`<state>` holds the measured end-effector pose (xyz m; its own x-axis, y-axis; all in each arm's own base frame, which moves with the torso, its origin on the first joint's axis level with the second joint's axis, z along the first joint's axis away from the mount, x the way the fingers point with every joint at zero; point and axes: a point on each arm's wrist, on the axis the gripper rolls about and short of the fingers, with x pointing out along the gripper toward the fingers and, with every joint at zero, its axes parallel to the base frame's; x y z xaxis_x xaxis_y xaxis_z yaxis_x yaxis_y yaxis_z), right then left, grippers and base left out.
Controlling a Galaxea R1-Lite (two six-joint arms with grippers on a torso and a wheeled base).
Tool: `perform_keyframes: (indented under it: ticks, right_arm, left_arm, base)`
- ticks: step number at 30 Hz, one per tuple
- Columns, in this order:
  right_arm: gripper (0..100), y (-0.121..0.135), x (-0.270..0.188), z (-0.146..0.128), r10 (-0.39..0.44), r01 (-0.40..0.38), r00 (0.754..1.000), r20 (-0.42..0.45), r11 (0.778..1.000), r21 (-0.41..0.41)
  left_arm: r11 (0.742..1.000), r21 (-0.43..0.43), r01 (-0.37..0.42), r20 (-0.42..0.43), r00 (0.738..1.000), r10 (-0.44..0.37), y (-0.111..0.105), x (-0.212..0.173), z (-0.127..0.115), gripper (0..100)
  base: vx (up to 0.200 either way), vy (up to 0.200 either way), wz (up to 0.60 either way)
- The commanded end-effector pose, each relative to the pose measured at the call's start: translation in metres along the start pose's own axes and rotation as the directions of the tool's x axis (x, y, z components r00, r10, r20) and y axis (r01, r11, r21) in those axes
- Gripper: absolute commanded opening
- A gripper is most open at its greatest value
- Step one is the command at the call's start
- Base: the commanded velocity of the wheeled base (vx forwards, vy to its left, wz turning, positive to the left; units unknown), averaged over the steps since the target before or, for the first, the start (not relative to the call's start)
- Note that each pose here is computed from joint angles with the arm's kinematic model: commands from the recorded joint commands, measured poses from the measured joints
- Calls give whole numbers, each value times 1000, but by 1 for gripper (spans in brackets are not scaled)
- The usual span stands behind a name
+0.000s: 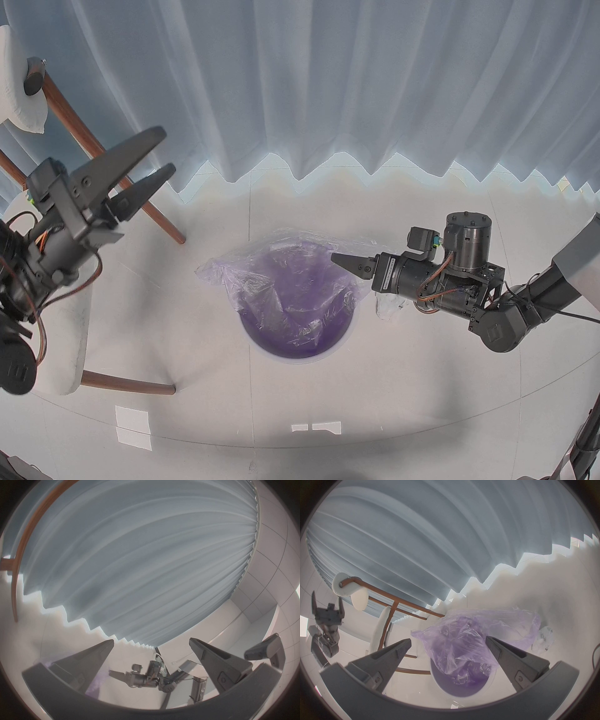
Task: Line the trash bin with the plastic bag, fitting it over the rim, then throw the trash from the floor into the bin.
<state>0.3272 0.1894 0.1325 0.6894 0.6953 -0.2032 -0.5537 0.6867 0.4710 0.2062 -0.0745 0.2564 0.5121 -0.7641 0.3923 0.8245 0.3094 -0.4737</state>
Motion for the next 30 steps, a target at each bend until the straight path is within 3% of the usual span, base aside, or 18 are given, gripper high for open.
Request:
perform_keyframes:
  ticks: [1,11,19,20,24,30]
  right_arm:
    - [100,-2,18,7,3,-3,1000,-2,1000,-12]
    - [100,1,39,-6,25,-26,997,-71,1000,-16]
    - [100,6,40,-19,21,-22,991,-130,1000,-11]
    - [0,6,39,-19,21,-22,991,-130,1000,-11]
    - [0,18,31,-20,42,-44,990,-135,999,-12]
    - [0,36,11,-41,69,-74,976,-208,997,-15]
  left_arm:
    - [997,-14,-78,-23,997,77,46,21,3,100]
    - [995,-6,-100,-14,995,100,45,13,5,100]
    - [997,22,-73,14,997,72,25,5,14,100]
    - [998,23,-63,14,998,63,22,5,14,100]
    - [999,12,-34,-22,999,35,12,0,12,100]
    - [990,-93,-108,-148,985,93,7,-9,5,100]
  base:
    - [0,0,0]
    - [0,0,0]
    - [0,0,0]
    - [0,0,0]
    - [0,0,0]
    - [0,0,0]
